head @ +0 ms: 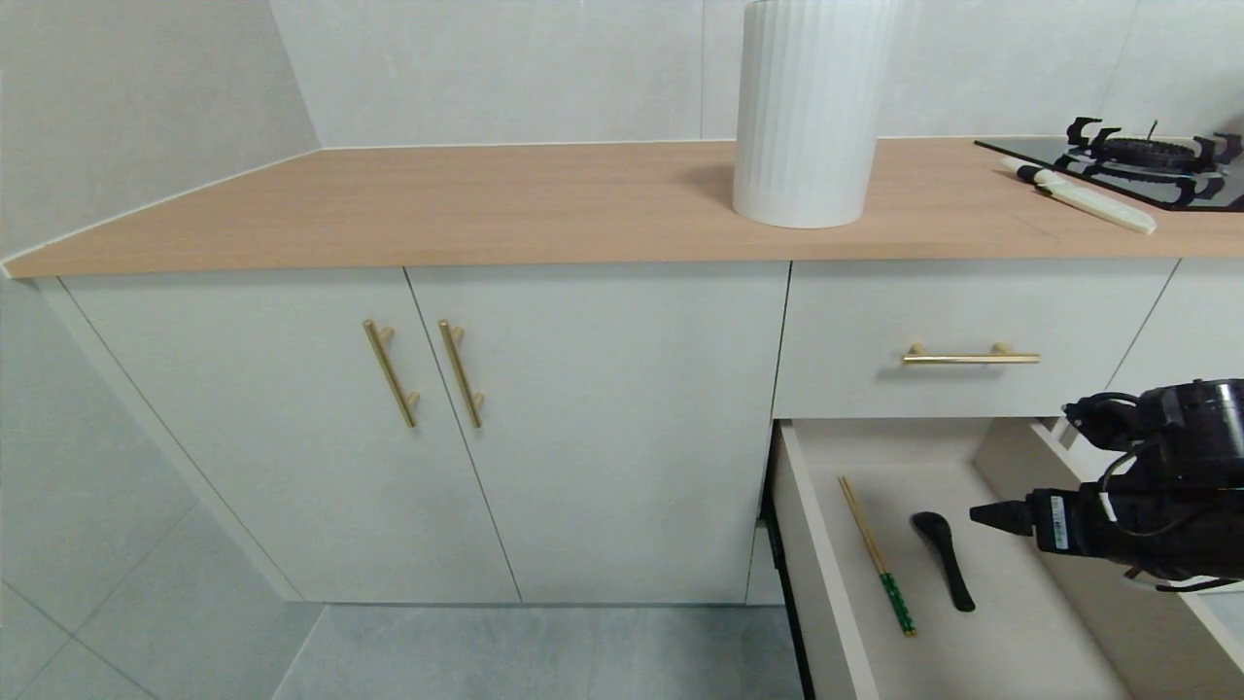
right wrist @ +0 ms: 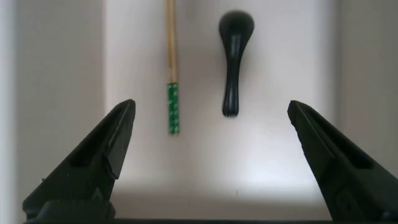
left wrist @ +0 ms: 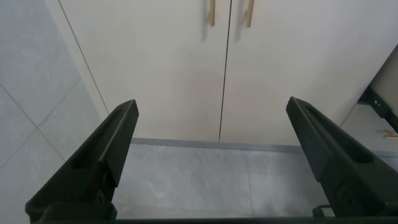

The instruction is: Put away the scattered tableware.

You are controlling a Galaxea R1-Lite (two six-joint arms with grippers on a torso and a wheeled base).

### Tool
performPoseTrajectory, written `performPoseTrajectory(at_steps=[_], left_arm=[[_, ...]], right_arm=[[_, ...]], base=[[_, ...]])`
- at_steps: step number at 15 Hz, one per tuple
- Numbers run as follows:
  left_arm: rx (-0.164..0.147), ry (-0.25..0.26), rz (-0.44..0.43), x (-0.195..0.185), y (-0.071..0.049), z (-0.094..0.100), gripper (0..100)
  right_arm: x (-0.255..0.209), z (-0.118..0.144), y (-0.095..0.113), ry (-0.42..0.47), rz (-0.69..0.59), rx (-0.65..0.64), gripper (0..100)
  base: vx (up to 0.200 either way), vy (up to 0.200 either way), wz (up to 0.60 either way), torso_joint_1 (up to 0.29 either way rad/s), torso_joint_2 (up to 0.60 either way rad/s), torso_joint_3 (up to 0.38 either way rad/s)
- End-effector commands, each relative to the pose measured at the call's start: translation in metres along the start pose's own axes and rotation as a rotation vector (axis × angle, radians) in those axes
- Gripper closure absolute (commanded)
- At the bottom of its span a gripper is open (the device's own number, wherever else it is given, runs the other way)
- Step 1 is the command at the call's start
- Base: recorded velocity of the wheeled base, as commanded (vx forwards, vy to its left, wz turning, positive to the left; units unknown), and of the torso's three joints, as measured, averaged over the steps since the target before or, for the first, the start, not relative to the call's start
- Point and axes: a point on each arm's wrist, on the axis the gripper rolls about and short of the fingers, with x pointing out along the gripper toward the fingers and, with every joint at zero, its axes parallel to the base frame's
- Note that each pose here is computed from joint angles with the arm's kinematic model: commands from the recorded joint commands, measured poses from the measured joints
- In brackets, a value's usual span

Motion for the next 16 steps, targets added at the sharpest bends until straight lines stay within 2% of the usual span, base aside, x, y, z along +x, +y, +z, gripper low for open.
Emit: performPoseTrajectory(at_steps=[1,2,7,10,16], left_arm=[[0.007,0.002,0.0,0.0,0.0,0.0,0],[-0.011,0.002,0.001,0.0,0.0,0.0,0],[-0.01,0.0,0.001,0.0,0.0,0.0,0],[-0.011,0.0,0.001,0.0,0.0,0.0,0],[-0.011,0.0,0.001,0.0,0.0,0.0,0]], right_arm=[[-0.043,0.005,0.01,-0.087,0.03,-0.025,0],[-0.054,0.003,0.014,-0.093,0.043,-0.038,0],[-0.07,-0.003,0.019,-0.077,0.059,-0.066,0],[-0.07,-0.008,0.019,-0.021,0.046,-0.071,0],[-0.081,-0.012,0.025,-0.013,0.067,-0.091,0]], base=[[0.0,0.0,0.0,0.0,0.0,0.0],[0.0,0.0,0.0,0.0,0.0,0.0],[0.0,0.0,0.0,0.0,0.0,0.0],[-0.2,0.0,0.0,0.007,0.0,0.006],[-0.2,0.0,0.0,-0.001,0.0,0.002]])
